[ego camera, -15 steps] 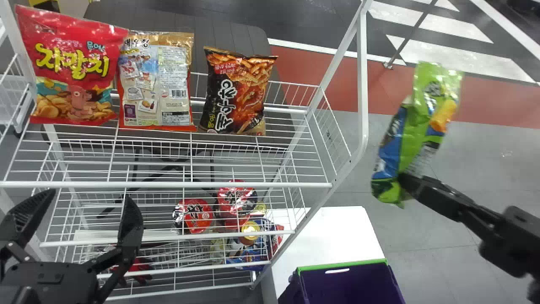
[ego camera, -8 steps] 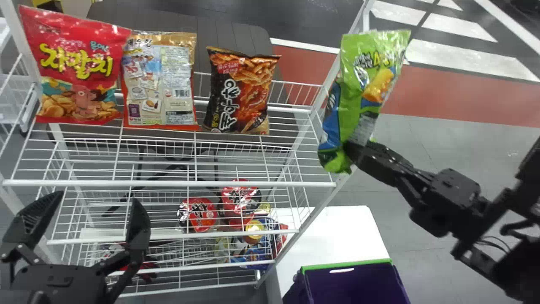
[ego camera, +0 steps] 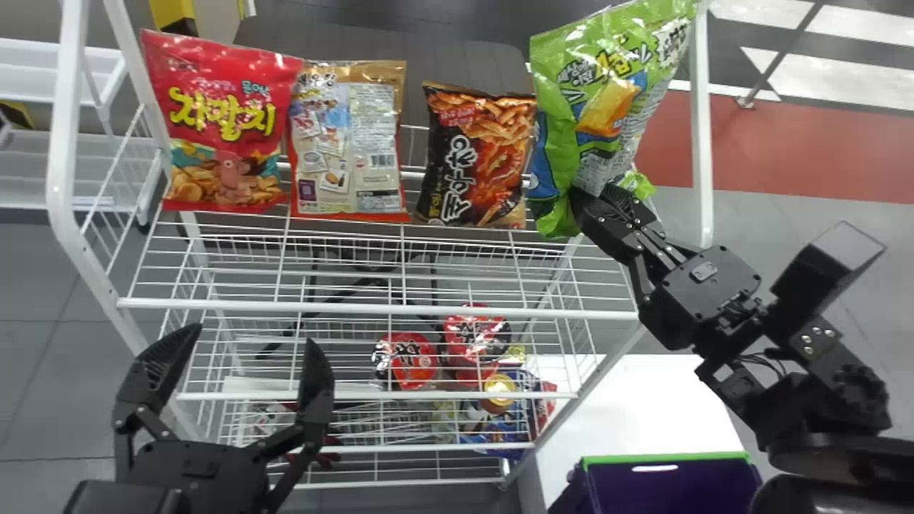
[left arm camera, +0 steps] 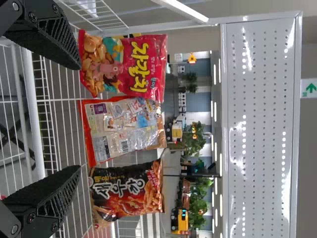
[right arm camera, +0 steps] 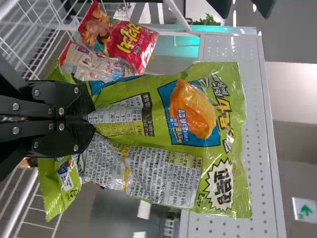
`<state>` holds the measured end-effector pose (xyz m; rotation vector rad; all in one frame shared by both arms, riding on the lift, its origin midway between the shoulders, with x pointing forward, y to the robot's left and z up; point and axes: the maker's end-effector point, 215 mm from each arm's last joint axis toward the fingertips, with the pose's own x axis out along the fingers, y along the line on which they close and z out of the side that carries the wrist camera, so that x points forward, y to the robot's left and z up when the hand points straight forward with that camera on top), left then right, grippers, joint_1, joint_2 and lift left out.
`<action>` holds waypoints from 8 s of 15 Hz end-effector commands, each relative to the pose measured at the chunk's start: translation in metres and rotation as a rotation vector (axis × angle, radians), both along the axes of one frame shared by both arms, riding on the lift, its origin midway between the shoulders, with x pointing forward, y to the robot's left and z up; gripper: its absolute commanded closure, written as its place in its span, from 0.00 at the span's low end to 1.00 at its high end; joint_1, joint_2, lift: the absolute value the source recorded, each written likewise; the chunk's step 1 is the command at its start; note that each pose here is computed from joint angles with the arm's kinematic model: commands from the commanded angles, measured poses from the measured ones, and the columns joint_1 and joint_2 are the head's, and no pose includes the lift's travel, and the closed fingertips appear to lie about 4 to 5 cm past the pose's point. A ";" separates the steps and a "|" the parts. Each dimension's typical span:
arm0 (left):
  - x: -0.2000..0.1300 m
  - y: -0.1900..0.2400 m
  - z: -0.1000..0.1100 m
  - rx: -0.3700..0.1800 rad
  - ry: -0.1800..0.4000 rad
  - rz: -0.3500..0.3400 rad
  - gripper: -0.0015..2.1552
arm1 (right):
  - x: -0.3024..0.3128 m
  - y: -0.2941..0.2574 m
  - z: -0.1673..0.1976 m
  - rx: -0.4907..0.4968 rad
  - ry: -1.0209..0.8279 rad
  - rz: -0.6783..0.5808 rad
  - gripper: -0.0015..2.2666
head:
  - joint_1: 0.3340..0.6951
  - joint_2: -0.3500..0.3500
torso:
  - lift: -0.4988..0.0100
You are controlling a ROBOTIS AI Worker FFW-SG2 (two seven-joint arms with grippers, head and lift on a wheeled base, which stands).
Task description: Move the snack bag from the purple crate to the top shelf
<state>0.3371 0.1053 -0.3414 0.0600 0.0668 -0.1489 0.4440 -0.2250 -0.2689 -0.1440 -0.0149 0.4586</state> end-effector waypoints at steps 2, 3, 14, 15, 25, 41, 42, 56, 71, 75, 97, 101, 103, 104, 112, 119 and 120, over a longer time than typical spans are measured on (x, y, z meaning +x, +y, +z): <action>0.000 0.001 -0.002 0.000 -0.002 0.001 0.05 | 0.029 -0.004 -0.028 0.010 -0.025 -0.061 0.99 | 1.00 0.25 | 0.98; 0.001 0.002 -0.002 -0.002 -0.006 0.002 0.05 | 0.038 -0.014 -0.037 0.017 -0.031 -0.104 0.99 | 1.00 0.26 | 0.98; 0.003 0.011 -0.004 -0.006 -0.016 0.011 0.05 | 0.094 -0.051 -0.097 0.061 -0.014 -0.286 0.99 | 1.00 0.21 | 0.98; 0.003 0.010 -0.005 -0.005 -0.016 0.010 0.05 | 0.097 -0.054 -0.098 0.059 -0.014 -0.307 0.99 | 1.00 0.21 | 0.98; 0.003 0.010 -0.007 -0.003 -0.014 0.006 0.05 | 0.120 -0.060 -0.124 0.038 0.008 -0.413 0.99 | 1.00 0.20 | 0.98; 0.008 0.012 -0.006 0.000 -0.020 0.002 0.05 | 0.152 -0.072 -0.151 0.024 0.067 -0.504 0.99 | 1.00 0.20 | 0.98; 0.008 0.012 -0.006 -0.002 -0.020 0.001 0.05 | 0.153 -0.072 -0.151 0.026 0.069 -0.505 0.99 | 1.00 0.20 | 0.98; 0.010 0.015 -0.012 -0.003 -0.012 0.008 0.05 | 0.159 -0.079 -0.173 0.024 0.142 -0.543 0.49 | 1.00 0.20 | 0.98; 0.008 0.014 -0.013 -0.001 -0.013 0.010 0.05 | 0.138 -0.071 -0.171 0.029 0.124 -0.540 0.06 | 1.00 0.18 | 0.98; 0.009 0.016 -0.006 -0.009 -0.032 0.008 0.05 | 0.113 -0.020 -0.128 0.028 0.077 -0.453 0.06 | 1.00 0.22 | 0.98; 0.050 0.140 0.010 -0.016 -0.027 0.221 0.06 | -0.114 0.079 -0.078 0.112 0.214 -0.184 0.06 | 1.00 0.75 | 0.98; 0.049 0.129 0.005 -0.016 -0.017 0.188 0.06 | -0.111 0.072 -0.087 0.114 0.239 -0.197 0.06 | 1.00 0.71 | 0.98; 0.049 0.127 0.005 -0.015 -0.017 0.179 0.06 | -0.110 0.070 -0.087 0.115 0.237 -0.202 0.06 | 1.00 0.69 | 0.98; 0.049 0.127 0.005 -0.015 -0.017 0.179 0.06 | -0.110 0.070 -0.086 0.119 0.234 -0.201 0.06 | 1.00 0.68 | 0.98; 0.048 0.122 0.002 -0.005 -0.013 0.169 0.06 | -0.103 0.068 -0.081 0.139 0.213 -0.201 0.06 | 1.00 0.66 | 0.98; 0.049 0.120 0.003 -0.006 -0.015 0.164 0.06 | -0.100 0.060 -0.077 0.135 0.198 -0.208 0.06 | 1.00 0.65 | 0.98; 0.049 0.118 0.005 -0.008 -0.019 0.162 0.06 | -0.101 0.060 -0.077 0.136 0.197 -0.209 0.06 | 1.00 0.64 | 0.98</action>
